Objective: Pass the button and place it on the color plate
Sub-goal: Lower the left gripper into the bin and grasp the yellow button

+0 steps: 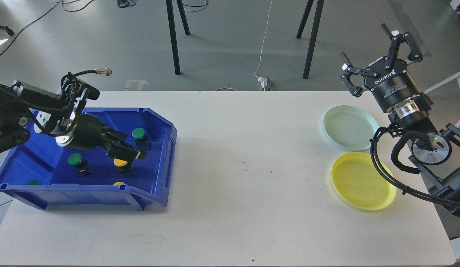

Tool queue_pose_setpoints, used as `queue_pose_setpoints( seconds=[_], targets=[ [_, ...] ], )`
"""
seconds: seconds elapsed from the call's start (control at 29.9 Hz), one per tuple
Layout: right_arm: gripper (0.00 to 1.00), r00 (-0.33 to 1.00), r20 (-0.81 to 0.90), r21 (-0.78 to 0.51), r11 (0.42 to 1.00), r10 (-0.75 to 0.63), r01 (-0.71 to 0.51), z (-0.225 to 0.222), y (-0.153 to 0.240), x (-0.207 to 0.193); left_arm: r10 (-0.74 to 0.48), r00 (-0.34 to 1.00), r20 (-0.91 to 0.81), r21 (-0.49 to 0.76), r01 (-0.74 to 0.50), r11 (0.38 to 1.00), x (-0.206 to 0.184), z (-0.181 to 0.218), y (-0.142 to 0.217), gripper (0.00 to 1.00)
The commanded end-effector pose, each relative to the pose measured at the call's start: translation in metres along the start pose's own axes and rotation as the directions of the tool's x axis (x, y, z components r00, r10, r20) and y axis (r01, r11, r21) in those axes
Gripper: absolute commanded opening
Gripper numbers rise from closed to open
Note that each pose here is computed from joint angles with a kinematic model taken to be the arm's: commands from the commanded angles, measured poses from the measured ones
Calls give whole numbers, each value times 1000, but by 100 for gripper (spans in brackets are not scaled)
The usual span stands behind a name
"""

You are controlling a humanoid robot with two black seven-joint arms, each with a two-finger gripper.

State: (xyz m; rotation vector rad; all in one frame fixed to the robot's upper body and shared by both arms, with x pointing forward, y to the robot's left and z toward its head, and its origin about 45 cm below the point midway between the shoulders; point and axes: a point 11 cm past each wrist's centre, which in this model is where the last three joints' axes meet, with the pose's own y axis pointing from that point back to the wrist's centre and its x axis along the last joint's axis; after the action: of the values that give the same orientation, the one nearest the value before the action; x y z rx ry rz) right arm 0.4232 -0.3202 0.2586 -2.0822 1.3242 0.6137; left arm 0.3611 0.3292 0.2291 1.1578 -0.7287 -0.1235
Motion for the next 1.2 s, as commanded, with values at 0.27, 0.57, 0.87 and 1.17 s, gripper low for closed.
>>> queue_pose_setpoints(
  seconds=[0.27, 0.57, 0.87, 1.17],
  targets=[
    [99, 1000, -6, 2, 1000, 17, -17, -3, 7, 6, -75, 997, -18, 88, 76, 993, -8, -28, -32, 99],
    [99, 1000, -5, 2, 1000, 14, -14, -3, 7, 5, -105, 993, -58, 106, 110, 988, -27, -38, -43, 99],
    [99, 1000, -2, 0, 1000, 19, -19, -2, 9, 7, -108, 992, -66, 112, 115, 987, -30, -41, -44, 99],
    [99, 1000, 7, -5, 1000, 18, -18, 2, 12, 6, -111, 991, -74, 118, 120, 986, -32, -43, -47, 99]
  ],
)
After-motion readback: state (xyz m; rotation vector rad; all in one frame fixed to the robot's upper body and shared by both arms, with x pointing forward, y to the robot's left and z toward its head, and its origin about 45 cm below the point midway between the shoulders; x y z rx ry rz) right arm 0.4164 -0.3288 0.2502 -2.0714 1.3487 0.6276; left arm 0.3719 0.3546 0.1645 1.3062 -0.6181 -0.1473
